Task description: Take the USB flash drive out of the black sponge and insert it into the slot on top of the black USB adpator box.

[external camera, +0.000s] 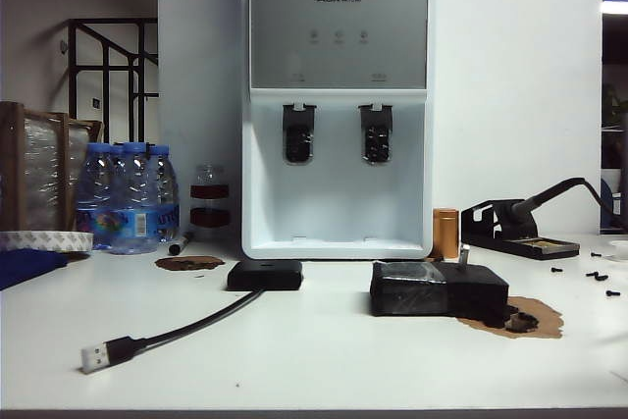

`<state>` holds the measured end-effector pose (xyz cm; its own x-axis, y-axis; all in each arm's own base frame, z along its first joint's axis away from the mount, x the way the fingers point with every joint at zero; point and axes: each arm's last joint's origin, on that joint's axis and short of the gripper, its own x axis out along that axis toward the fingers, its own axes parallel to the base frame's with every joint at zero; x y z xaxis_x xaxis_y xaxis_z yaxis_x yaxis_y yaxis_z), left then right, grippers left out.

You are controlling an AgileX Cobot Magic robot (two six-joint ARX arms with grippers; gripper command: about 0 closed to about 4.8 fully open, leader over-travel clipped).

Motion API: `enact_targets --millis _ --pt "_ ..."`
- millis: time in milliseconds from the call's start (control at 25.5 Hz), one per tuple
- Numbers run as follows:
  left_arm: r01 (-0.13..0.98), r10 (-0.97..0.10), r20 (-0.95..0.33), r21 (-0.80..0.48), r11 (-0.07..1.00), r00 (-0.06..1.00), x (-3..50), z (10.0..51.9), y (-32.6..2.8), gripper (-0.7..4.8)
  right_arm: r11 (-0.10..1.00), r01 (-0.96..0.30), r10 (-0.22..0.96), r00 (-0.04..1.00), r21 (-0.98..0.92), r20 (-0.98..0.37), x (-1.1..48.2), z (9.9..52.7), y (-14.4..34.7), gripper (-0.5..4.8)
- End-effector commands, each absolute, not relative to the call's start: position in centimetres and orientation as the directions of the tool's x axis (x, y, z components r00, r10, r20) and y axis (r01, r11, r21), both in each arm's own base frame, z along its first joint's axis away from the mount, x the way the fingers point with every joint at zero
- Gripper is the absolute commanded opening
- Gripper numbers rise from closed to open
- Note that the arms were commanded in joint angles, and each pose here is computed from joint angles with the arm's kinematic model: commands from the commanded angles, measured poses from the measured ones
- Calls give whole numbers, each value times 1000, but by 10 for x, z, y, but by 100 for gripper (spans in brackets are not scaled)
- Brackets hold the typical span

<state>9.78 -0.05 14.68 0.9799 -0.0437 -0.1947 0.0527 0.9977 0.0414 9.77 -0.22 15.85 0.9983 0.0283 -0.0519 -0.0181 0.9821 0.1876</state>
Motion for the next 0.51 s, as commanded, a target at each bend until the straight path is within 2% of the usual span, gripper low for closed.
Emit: enact_targets --millis 39,352,509 --pt "48 -37 -211 49 998 977 98 145 0 -4 981 -29 34 999 192 -22 98 160 -2 -1" --pt "51 -40 -210 48 998 977 98 145 0 -4 971 -69 74 997 231 -15 98 161 -1 -1" --pt "52 -41 -210 48 998 977 98 145 0 -4 966 -104 96 994 235 44 98 167 0 -1"
